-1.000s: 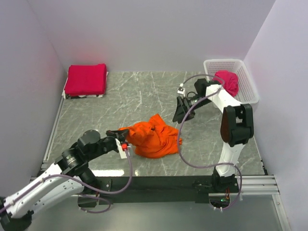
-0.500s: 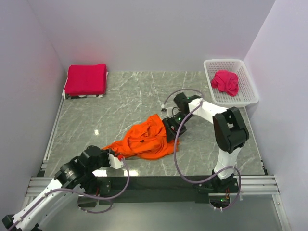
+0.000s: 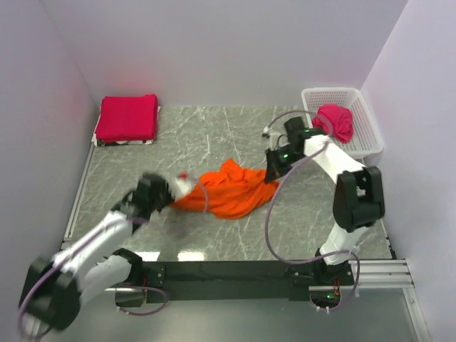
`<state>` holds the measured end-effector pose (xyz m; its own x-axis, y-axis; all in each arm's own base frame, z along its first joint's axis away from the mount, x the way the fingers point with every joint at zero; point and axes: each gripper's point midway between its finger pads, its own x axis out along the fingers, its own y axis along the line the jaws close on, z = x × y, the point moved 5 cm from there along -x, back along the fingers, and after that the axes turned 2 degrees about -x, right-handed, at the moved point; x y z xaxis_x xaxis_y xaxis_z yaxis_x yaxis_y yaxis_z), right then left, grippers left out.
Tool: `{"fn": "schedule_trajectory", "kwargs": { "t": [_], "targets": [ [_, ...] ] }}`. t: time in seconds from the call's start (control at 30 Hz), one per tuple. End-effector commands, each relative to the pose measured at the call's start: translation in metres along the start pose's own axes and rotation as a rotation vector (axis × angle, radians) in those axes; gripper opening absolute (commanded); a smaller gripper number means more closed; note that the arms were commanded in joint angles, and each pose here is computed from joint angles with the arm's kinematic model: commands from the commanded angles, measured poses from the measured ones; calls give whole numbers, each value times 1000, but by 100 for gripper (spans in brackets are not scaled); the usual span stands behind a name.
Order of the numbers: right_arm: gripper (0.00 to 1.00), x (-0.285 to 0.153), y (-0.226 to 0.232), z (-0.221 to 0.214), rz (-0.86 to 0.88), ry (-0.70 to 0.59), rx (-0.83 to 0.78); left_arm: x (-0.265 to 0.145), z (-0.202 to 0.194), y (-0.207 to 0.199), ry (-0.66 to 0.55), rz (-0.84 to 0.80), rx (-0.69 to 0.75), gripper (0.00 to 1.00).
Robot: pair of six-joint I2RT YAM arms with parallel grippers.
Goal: Fold and stack the t-shirts
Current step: Flatten the tshirt out
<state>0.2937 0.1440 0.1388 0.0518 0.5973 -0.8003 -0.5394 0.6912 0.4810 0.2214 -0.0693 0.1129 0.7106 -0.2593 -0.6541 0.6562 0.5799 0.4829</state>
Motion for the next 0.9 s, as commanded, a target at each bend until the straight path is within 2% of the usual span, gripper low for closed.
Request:
{"fn": "schedule_trajectory", "kwargs": {
  "t": [0.0,0.03,0.07,0.1,0.17,0.23,0.27,0.3,0.37,0.4,0.43,0.47,0.5,0.53,0.6,0.63,0.67,0.7,0.73,0.77,0.8,0.83,0.87],
  "targets": [
    [0,-55,20,14,-28,-166,-97,16,88,86,-280,59,-270,1],
    [0,-59,23,10,-29,-179,-106,36,92,92,-260,5,-346,1],
    [0,-70,34,9,-24,-220,-147,31,115,125,-332,33,-377,1],
    [0,-72,38,4,-11,-229,-154,47,124,124,-355,-69,-394,1],
    [0,-83,59,-2,19,-275,-218,41,161,156,-464,-88,-413,1],
    [0,-74,83,-11,31,-257,-312,46,179,166,-531,-186,-444,1],
    [0,-76,99,-16,30,-272,-377,35,192,191,-591,-165,-438,1],
    [0,-61,122,-23,48,-240,-472,37,196,196,-623,-211,-439,1],
    [0,-46,144,-30,85,-200,-541,25,198,224,-660,-202,-464,1],
    [0,-32,164,-36,133,-164,-605,29,193,226,-649,-247,-469,1],
    [0,-23,172,-37,150,-148,-634,23,180,245,-640,-224,-497,1],
    [0,-8,180,-38,156,-115,-666,25,166,245,-605,-256,-543,1],
    [0,2,189,-28,121,-148,-720,30,151,248,-581,-268,-584,1],
    [0,27,207,-35,144,-93,-777,29,125,256,-558,-262,-631,1],
    [1,43,231,-20,139,-95,-830,37,93,255,-497,-272,-689,8],
    [14,70,234,-24,133,-7,-830,40,73,257,-470,-254,-669,14],
    [28,75,239,-20,147,23,-826,43,62,256,-446,-256,-659,27],
    [48,71,244,-13,162,30,-813,51,42,242,-364,-313,-705,33],
    [55,66,244,-9,180,16,-804,48,30,251,-347,-286,-668,36],
    [74,58,233,1,178,-19,-772,47,21,252,-333,-291,-692,43],
    [81,55,222,2,184,-41,-750,43,13,254,-327,-298,-717,52],
    [83,42,220,5,216,-79,-713,33,2,267,-337,-261,-731,53],
    [83,35,192,21,180,-127,-631,25,2,272,-356,-251,-731,54]
  ]
}}
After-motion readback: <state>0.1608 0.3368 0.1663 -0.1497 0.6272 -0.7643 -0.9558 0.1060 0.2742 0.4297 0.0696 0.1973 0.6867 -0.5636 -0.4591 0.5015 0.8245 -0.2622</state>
